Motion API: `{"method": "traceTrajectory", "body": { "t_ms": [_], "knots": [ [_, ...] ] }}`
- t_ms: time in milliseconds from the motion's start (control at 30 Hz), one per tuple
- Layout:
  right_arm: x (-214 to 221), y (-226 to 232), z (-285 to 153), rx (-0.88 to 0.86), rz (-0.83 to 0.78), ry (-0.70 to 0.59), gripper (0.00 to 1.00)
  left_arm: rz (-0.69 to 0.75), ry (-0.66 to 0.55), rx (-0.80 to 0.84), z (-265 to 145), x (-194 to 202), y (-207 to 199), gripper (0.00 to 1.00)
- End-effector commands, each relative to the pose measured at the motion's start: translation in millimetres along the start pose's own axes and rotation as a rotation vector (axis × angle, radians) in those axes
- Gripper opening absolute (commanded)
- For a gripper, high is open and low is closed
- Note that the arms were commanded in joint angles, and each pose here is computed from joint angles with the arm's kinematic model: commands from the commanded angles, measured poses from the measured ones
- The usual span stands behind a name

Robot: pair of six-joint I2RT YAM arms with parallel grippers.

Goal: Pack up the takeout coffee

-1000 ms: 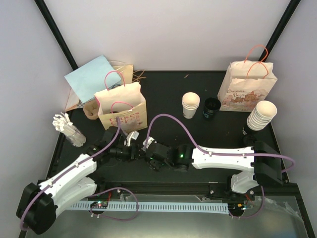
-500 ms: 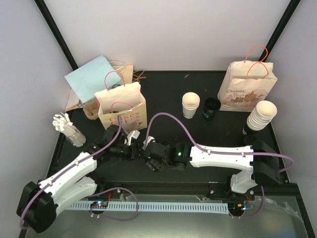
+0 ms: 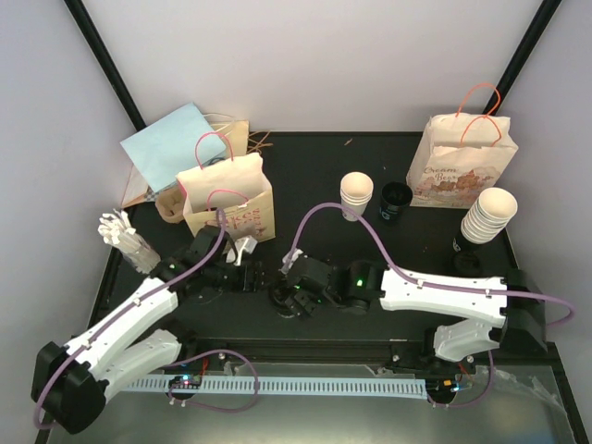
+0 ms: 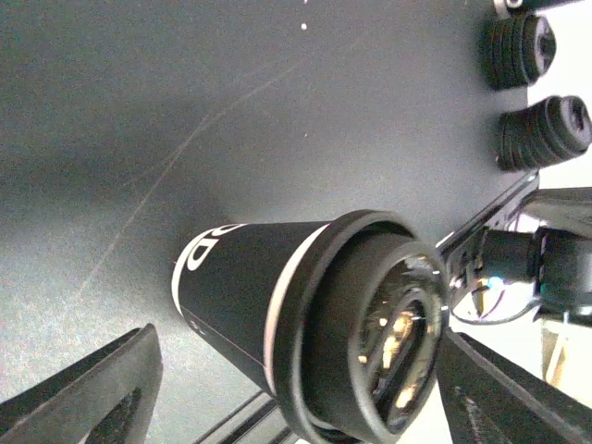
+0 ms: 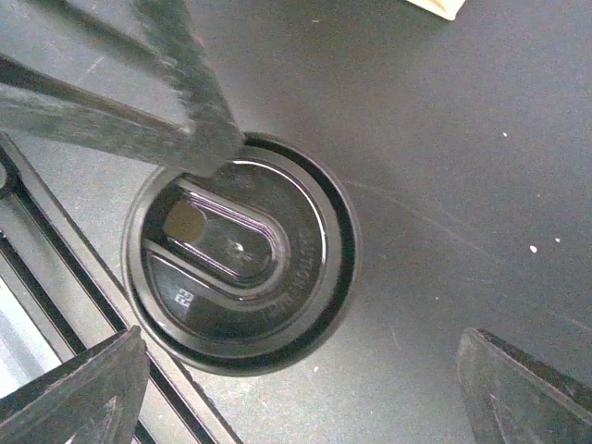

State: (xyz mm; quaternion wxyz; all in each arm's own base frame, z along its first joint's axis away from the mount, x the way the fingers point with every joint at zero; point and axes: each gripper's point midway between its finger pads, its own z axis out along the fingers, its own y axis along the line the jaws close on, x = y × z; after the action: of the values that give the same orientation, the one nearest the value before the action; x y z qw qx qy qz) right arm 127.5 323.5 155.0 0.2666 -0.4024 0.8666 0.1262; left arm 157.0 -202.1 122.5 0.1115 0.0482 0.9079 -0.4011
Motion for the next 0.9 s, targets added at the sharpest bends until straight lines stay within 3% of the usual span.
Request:
{"method": "traceTrajectory", "body": {
  "t_ms": [0,200,367,733,867],
  "knots": [
    [1,-7,-6,-0.041,0.069,-0.013,0.93,0.094,-0.042,-0.071,-25,-11,-11,0.96],
    [1,-24,-14,-0.132,0.195,-0.054,0.92,0.142,-0.168,-0.12,-52,-24,-17,0.99],
    [5,-37,-15,-0.189,0.298,-0.077,0.9,0.246,-0.164,0.038,-54,-15,-46,0.99],
    [20,-59,-5,-0.284,0.468,-0.08,0.86,0.577,-0.026,-0.348,-39,-2,-60,0.99],
    [26,-65,-2,-0.279,0.506,-0.074,0.86,0.676,0.06,-0.413,-22,5,-67,0.99]
  ]
}}
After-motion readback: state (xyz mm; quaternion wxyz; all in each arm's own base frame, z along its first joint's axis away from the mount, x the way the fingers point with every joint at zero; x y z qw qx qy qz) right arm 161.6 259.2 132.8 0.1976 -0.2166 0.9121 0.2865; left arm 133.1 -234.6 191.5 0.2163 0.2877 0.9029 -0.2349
